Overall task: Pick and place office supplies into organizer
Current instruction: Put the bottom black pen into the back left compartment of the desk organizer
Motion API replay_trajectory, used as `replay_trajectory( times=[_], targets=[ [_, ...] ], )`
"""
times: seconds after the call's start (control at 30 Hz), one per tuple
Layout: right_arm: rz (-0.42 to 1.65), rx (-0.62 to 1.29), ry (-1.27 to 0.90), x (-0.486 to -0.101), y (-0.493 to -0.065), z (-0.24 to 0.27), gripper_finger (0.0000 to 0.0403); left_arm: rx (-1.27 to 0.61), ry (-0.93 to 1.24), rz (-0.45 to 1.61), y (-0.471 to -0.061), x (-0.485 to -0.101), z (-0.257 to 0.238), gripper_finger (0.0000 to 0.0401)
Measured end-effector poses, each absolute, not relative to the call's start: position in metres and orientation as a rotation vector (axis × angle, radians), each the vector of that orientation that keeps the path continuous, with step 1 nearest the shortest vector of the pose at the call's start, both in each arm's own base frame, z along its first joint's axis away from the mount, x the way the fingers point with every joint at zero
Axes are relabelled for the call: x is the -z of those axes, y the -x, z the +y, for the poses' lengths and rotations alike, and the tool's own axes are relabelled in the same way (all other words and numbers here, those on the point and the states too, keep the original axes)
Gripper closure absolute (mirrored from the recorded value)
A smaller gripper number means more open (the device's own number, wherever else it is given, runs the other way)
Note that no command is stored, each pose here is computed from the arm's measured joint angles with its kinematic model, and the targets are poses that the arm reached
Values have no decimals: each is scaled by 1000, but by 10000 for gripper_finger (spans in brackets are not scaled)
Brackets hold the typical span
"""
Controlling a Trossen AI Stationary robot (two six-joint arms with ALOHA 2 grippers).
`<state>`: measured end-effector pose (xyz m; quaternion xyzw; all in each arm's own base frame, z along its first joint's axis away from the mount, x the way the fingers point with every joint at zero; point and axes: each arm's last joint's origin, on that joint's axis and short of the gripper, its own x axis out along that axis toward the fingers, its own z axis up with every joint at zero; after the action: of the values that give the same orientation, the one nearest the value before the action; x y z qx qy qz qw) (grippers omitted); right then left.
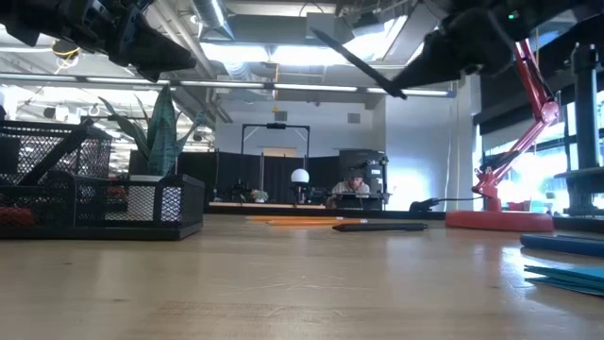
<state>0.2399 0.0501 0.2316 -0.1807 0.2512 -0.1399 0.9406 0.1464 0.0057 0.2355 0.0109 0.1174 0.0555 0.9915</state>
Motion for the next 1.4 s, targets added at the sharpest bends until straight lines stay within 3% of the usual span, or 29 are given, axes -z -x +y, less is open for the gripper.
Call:
replay_trajectory(
  times=[0.27, 0.9, 1.07, 1.4],
  targets=[
    [498, 275, 391, -226, -254, 40, 364, -118, 41, 232, -146, -236, 6, 305],
    [198, 245, 238, -197, -312, 27, 364, -120, 71, 230, -146, -236, 6, 304],
    [187, 251, 130, -194, -320, 20, 364, -90, -184, 249, -148, -235, 6, 304],
    [104, 232, -193, -212, -335, 5, 364, -33, -967, 423, -171, -216, -8, 271]
  ],
)
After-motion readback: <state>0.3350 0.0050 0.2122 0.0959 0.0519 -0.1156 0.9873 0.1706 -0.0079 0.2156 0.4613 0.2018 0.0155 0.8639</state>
